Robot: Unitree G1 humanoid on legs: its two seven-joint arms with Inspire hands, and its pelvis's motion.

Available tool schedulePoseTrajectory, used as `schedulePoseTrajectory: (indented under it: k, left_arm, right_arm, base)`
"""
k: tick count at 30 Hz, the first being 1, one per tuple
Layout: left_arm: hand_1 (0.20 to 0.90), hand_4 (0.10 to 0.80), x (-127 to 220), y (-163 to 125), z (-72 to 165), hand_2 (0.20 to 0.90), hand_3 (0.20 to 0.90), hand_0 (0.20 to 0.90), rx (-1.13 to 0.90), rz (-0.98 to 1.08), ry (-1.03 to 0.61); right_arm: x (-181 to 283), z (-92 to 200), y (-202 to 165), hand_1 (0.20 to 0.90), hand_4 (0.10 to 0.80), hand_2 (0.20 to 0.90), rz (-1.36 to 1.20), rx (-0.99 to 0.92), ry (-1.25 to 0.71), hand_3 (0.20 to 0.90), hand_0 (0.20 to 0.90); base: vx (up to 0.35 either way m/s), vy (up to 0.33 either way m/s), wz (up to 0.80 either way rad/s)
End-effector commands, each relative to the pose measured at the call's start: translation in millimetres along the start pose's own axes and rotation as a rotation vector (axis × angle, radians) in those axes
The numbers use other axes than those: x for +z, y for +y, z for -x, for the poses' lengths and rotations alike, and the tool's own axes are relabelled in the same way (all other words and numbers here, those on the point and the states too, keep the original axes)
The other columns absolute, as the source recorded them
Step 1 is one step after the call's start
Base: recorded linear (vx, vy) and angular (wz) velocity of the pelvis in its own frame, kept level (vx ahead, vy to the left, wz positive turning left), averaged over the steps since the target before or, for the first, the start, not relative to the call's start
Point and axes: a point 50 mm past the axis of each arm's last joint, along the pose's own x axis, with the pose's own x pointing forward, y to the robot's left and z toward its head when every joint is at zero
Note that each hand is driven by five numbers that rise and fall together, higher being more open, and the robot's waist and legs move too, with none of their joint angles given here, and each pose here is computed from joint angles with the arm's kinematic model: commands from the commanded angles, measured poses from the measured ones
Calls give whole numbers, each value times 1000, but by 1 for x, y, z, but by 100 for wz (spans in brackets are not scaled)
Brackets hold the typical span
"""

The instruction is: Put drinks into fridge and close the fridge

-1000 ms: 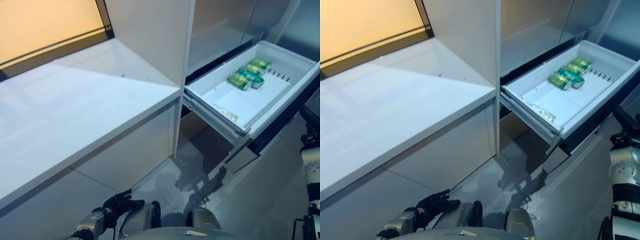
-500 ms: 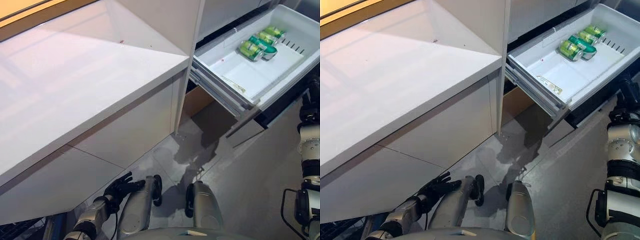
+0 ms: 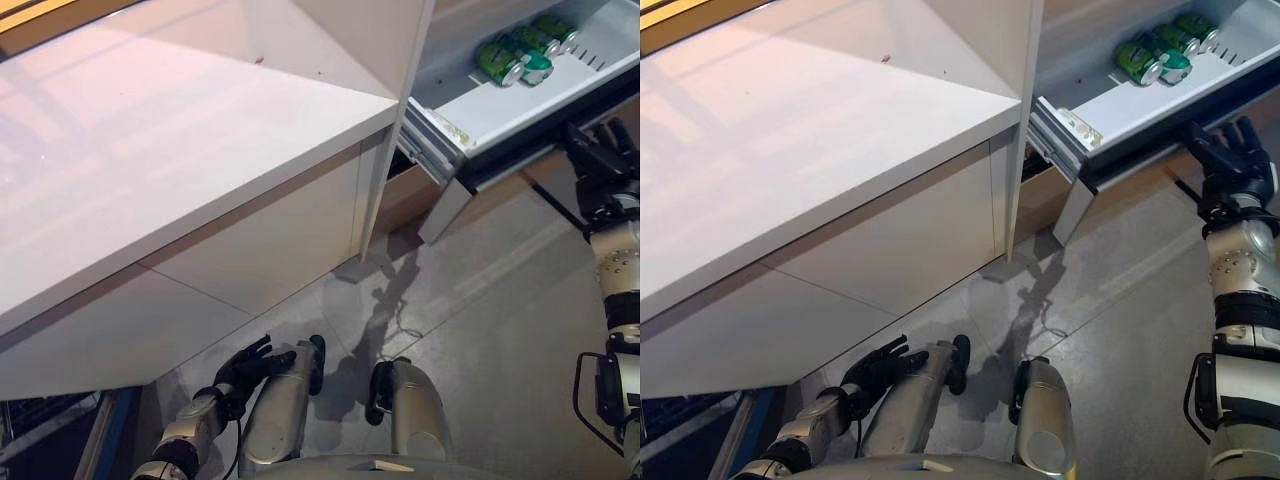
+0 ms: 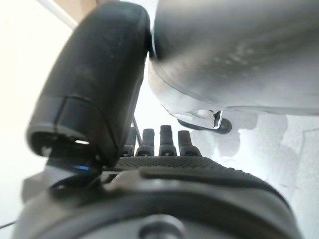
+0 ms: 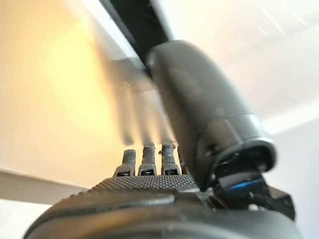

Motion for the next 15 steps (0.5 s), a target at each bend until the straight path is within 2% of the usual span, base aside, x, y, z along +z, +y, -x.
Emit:
schedulePoseTrajectory:
  k: [1,9,15]
  left_arm:
    - [900,800,-48,42,32,900,900,900,113,-77,169]
    - [900,800,-51,47,36,900,900,900,105,-97,183]
    - [900,800,-52,46,37,900,900,900,92,-121,192]
  right_arm:
    - [-7,-5,66,900,800,900,83,319,65,900,900]
    - [-8,-6,63,900,800,900,94,291,72,900,900]
    - [-1,-7,60,900,800,900,82,229,-16,900,900]
  base:
    - [93,-65,23]
    - [62,-51,23]
    - [8,-19,12]
